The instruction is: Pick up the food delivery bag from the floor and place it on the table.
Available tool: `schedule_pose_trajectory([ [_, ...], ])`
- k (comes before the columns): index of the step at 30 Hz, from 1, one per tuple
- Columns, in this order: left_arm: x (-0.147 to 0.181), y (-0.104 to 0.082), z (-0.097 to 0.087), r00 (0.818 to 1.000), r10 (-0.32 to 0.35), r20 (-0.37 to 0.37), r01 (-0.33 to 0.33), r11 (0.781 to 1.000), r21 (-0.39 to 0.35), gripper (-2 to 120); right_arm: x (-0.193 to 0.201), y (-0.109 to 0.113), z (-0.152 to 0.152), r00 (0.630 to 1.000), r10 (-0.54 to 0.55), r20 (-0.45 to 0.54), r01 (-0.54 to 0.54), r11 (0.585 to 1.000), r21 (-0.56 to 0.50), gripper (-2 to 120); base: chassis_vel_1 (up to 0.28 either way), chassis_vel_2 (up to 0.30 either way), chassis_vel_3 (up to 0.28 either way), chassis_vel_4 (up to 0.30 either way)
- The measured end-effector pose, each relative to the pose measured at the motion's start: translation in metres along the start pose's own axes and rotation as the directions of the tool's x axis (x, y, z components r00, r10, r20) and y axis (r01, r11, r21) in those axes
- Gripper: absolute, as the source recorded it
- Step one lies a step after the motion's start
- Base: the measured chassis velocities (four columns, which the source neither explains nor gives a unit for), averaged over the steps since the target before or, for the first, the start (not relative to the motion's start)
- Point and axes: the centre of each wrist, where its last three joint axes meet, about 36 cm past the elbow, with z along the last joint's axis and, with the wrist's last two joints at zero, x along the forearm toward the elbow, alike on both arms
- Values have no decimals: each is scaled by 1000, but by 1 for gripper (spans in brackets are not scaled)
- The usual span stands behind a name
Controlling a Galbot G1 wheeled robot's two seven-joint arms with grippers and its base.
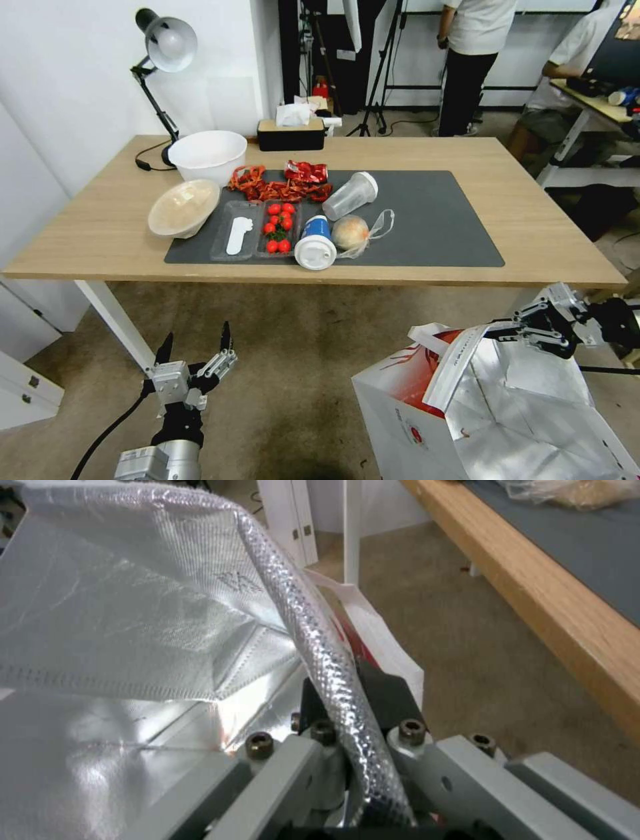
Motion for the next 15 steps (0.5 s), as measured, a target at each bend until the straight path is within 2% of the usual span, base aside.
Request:
schedule_pose_trajectory([
  [15, -3, 0, -3, 1000, 3, 20, -4, 1000, 8, 100, -1, 1, -2, 1000, -3, 0, 3, 1000, 5, 0, 0, 0, 0, 0],
])
